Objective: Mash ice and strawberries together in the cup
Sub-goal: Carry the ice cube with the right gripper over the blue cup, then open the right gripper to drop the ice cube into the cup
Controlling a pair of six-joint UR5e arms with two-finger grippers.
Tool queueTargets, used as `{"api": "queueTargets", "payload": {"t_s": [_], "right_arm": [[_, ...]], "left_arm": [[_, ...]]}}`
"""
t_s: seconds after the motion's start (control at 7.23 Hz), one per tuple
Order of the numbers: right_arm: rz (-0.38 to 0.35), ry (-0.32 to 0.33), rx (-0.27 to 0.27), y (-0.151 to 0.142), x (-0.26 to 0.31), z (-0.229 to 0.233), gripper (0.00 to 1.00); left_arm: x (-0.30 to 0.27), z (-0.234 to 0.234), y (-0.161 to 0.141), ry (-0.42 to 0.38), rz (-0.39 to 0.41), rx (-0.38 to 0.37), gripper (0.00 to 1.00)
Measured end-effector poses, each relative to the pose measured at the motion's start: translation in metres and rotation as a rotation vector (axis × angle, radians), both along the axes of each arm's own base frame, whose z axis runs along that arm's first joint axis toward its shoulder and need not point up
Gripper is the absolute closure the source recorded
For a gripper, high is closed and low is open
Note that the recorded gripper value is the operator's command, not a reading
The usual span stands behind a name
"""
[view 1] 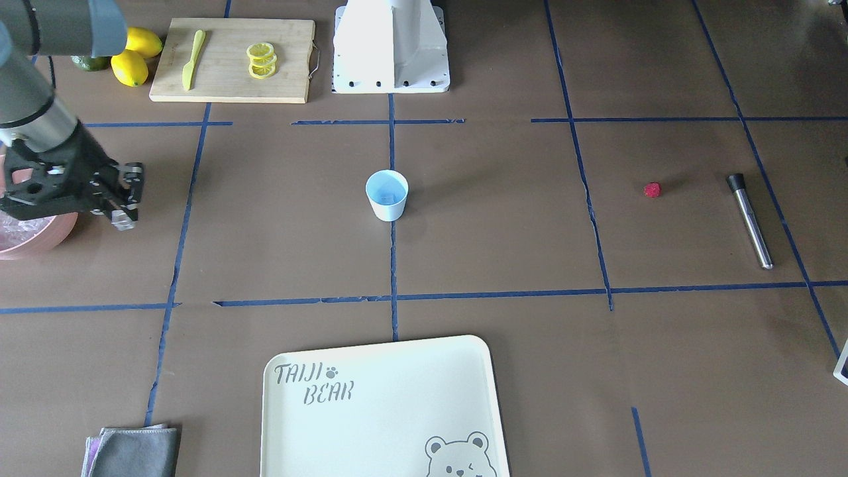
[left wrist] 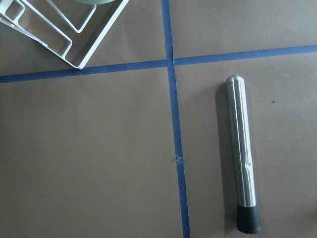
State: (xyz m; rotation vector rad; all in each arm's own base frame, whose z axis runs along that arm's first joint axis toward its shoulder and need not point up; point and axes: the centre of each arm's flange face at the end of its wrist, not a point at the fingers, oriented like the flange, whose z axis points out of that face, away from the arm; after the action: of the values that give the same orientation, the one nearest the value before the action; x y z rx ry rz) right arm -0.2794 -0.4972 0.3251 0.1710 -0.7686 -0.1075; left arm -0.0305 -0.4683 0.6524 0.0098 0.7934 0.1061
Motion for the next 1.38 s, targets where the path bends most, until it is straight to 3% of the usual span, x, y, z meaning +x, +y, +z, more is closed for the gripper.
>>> {"api": "queueTargets", "payload": {"t_s": [0.55,1.11,1.25,1.38], "right_arm": [[0.143,-0.069,-0.034,0.044,-0.157,-0.117,0.96],[0.216,-0.074,-0.052,0.089,-0.271,-0.172,0.95],[0.216,-0.076,-0.057,0.099,-0.283,-0.177,0.89],[0.215,-0.073,-0.058,0.105,-0.290,-0.178,0.47]], "left_arm": [[0.000,0.003,0.000,0.000,0.000,-0.006,0.00],[0.000,0.004,0.001,-0.001,0.000,-0.008,0.00],[0.000,0.004,0.001,-0.001,0.000,-0.008,0.00],[0.000,0.004,0.001,-0.001,0.000,-0.009,0.00]]}}
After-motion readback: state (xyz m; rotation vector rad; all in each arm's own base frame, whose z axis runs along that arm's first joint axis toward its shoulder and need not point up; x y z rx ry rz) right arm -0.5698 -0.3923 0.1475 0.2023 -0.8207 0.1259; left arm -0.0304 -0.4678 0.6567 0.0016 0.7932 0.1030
